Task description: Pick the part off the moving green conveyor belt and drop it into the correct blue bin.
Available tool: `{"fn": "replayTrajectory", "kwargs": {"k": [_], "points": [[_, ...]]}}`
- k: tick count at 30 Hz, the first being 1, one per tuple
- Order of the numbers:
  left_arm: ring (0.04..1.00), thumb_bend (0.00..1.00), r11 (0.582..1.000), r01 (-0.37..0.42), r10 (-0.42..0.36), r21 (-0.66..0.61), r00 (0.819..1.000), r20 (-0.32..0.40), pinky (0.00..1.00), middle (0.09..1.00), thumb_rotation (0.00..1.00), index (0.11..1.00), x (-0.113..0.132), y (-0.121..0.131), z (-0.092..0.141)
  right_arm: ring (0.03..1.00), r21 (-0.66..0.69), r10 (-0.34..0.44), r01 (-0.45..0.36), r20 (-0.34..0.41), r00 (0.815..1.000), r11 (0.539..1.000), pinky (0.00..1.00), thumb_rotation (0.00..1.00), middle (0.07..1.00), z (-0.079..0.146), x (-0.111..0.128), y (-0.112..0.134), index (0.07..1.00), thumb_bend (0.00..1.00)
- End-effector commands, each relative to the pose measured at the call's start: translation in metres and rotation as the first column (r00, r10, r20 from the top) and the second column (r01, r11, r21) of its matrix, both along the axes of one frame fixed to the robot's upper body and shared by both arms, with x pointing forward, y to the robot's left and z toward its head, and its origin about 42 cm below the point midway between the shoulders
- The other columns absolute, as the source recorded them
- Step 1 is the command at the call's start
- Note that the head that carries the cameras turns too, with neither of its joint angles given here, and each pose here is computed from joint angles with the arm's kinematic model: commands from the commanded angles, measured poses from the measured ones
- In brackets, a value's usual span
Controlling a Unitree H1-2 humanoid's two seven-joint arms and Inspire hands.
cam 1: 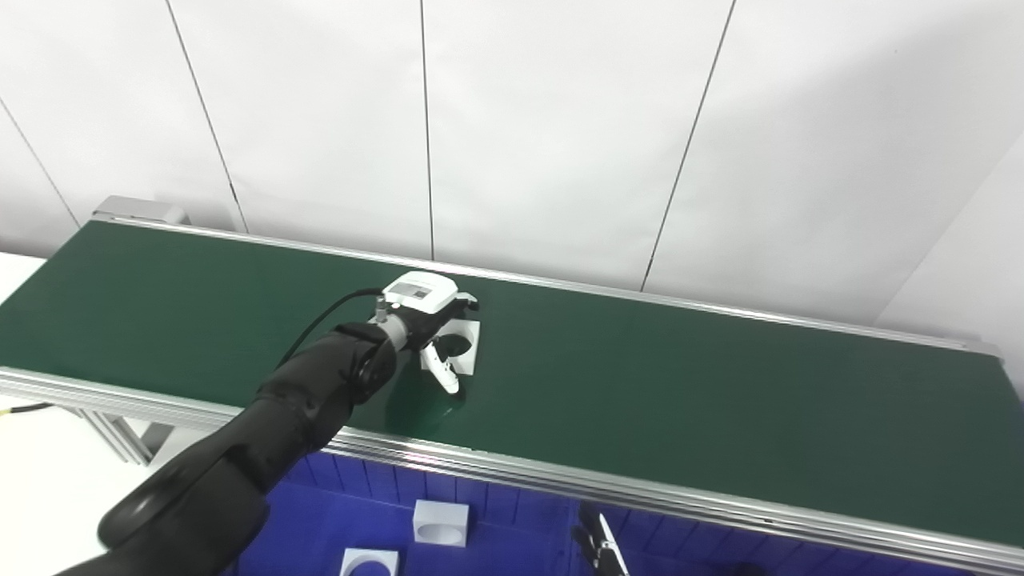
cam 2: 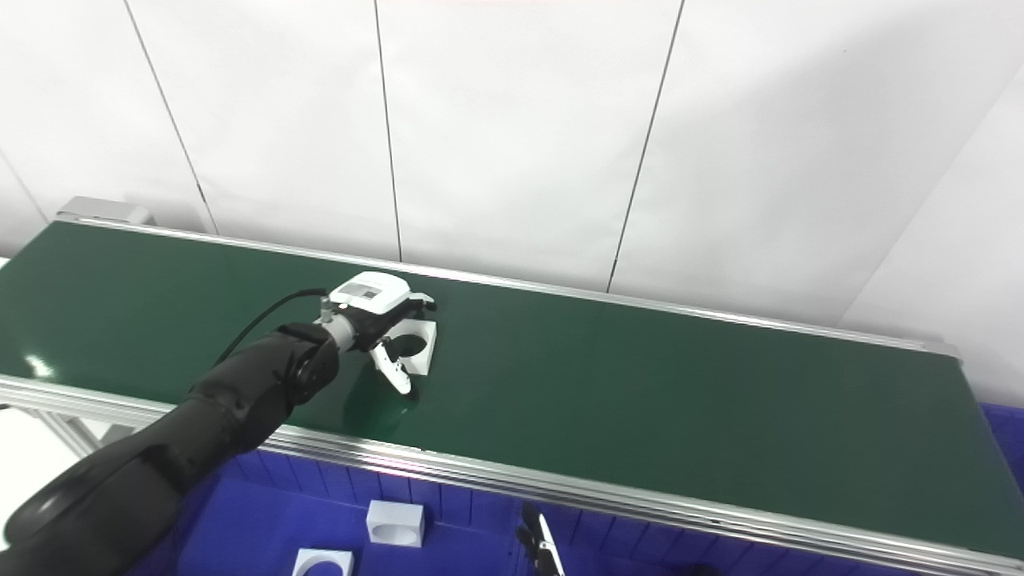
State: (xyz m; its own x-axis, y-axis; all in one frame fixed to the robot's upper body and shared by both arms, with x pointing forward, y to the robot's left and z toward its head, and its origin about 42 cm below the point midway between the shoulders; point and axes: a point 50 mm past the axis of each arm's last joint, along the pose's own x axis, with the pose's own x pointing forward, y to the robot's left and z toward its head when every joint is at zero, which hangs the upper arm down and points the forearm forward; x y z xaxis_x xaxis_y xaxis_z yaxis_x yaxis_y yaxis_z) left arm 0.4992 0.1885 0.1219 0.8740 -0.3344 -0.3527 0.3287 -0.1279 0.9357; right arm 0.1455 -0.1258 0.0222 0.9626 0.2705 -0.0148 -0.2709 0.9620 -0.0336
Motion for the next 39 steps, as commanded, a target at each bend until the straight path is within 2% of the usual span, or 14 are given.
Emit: {"fn": "replayTrajectory", "kwargs": {"k": [1,5,8,9,10,11,12,13,14,19,21,24,26,39], "points": [[0.893,1.00,0.997,0.020,-0.022,0.073,0.999,0.024,0.84,0.903,0.36,0.864,0.010,0.000,0.011,0.960,0.037,0.008,-0.011,0.063,0.998,0.999,0.98,0.92,0.986,0.012,-0.002,0.007,0.981,0.87],[0.887,1.00,0.988,0.053,-0.053,0.148,0.999,-0.006,0.88,0.881,0.36,0.844,0.013,-0.008,0.012,0.961,0.046,0.011,-0.014,0.069,0.998,0.999,0.98,0.90,0.985,0.016,-0.004,0.009,0.972,0.85],[0.857,1.00,0.974,0.085,-0.083,0.210,0.996,-0.021,0.86,0.848,0.35,0.820,0.013,-0.016,0.010,0.958,0.052,0.012,-0.016,0.069,0.998,0.999,0.98,0.90,0.982,0.018,-0.005,0.010,0.969,0.85],[0.605,0.95,0.971,0.091,-0.088,0.223,0.996,-0.020,0.55,0.653,0.24,0.695,0.013,-0.019,0.008,0.955,0.052,0.013,-0.017,0.070,0.997,0.999,0.98,0.90,0.981,0.018,-0.005,0.011,0.969,0.85],[0.519,0.94,0.973,0.077,-0.072,0.217,0.997,-0.028,0.44,0.586,0.21,0.652,0.013,-0.024,0.006,0.954,0.054,0.014,-0.018,0.069,0.998,0.998,0.98,0.90,0.980,0.019,-0.005,0.011,0.969,0.85],[0.387,0.74,0.975,0.066,-0.060,0.211,0.998,-0.035,0.31,0.455,0.13,0.566,0.012,-0.026,0.004,0.955,0.055,0.015,-0.018,0.069,0.998,0.998,0.98,0.90,0.980,0.019,-0.005,0.011,0.968,0.85],[0.305,0.61,0.979,0.050,-0.042,0.197,0.998,-0.045,0.23,0.373,0.09,0.513,0.012,-0.029,0.003,0.955,0.055,0.015,-0.019,0.068,0.998,0.998,0.98,0.90,0.979,0.019,-0.005,0.012,0.967,0.86],[0.226,0.56,0.981,0.040,-0.031,0.188,0.998,-0.052,0.15,0.305,0.06,0.488,0.012,-0.031,0.002,0.947,0.054,0.015,-0.019,0.068,0.998,0.998,0.97,0.90,0.978,0.020,-0.005,0.012,0.967,0.86],[0.208,0.53,0.983,0.025,-0.013,0.182,0.998,-0.067,0.13,0.297,0.04,0.480,0.012,-0.033,0.003,0.942,0.054,0.016,-0.020,0.068,0.998,0.998,0.96,0.90,0.979,0.020,-0.004,0.013,0.969,0.86],[0.236,0.52,0.985,0.001,0.018,0.174,0.994,-0.104,0.15,0.329,0.04,0.477,0.015,-0.038,0.010,0.941,0.065,0.020,-0.025,0.071,0.997,0.998,0.97,0.90,0.984,0.021,-0.004,0.014,0.973,0.85],[0.307,0.52,0.982,-0.013,0.036,0.188,0.992,-0.119,0.20,0.428,0.00,0.485,0.017,-0.039,0.013,0.937,0.057,0.021,-0.025,0.076,0.997,0.998,0.96,0.90,0.981,0.021,-0.003,0.014,0.974,0.85],[0.357,0.53,0.981,-0.004,0.025,0.192,0.994,-0.108,0.24,0.465,0.00,0.485,0.019,-0.036,0.019,0.935,0.059,0.021,-0.026,0.072,0.997,0.998,0.96,0.90,0.981,0.020,-0.003,0.014,0.973,0.86],[0.331,0.52,0.982,-0.007,0.028,0.188,0.994,-0.107,0.22,0.448,0.00,0.493,0.020,-0.034,0.022,0.936,0.060,0.023,-0.027,0.071,0.997,0.998,0.96,0.90,0.980,0.021,-0.003,0.014,0.973,0.86],[0.339,0.52,0.985,-0.014,0.033,0.172,0.993,-0.112,0.23,0.440,0.00,0.503,0.023,-0.031,0.035,0.936,0.061,0.033,-0.037,0.069,0.997,0.997,0.98,0.89,0.983,0.018,-0.003,0.015,0.977,0.83]]}}
